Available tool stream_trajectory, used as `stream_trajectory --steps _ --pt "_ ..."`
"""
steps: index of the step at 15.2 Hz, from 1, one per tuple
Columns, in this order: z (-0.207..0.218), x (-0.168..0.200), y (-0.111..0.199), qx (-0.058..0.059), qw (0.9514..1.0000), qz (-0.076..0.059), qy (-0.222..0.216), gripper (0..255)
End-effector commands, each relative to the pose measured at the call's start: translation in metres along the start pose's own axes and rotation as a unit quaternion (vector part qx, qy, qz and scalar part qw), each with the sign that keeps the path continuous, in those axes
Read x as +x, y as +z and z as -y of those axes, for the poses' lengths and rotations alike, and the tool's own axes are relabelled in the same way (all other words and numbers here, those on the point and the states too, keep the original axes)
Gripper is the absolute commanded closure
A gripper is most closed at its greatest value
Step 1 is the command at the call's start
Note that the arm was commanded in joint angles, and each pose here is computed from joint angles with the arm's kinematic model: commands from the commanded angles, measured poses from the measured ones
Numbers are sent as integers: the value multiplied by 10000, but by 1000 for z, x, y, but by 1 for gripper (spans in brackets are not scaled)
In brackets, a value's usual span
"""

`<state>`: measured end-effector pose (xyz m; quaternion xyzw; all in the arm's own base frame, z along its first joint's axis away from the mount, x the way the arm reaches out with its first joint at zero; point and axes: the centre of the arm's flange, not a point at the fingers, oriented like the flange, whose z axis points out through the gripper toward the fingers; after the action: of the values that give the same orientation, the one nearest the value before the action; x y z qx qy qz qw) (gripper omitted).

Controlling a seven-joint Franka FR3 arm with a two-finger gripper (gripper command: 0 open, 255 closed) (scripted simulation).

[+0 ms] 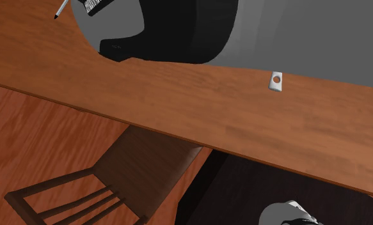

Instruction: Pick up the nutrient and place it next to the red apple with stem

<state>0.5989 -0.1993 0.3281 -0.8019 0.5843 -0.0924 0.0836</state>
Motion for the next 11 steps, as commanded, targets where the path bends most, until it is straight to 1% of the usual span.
stream_trajectory --steps 1,4,11 --pt "0 0 0 -1 10000 0 1 255" --pt "0 0 0 -1 10000 0 1 255" --pt "9 2 -36 -1 10000 0 1 255"
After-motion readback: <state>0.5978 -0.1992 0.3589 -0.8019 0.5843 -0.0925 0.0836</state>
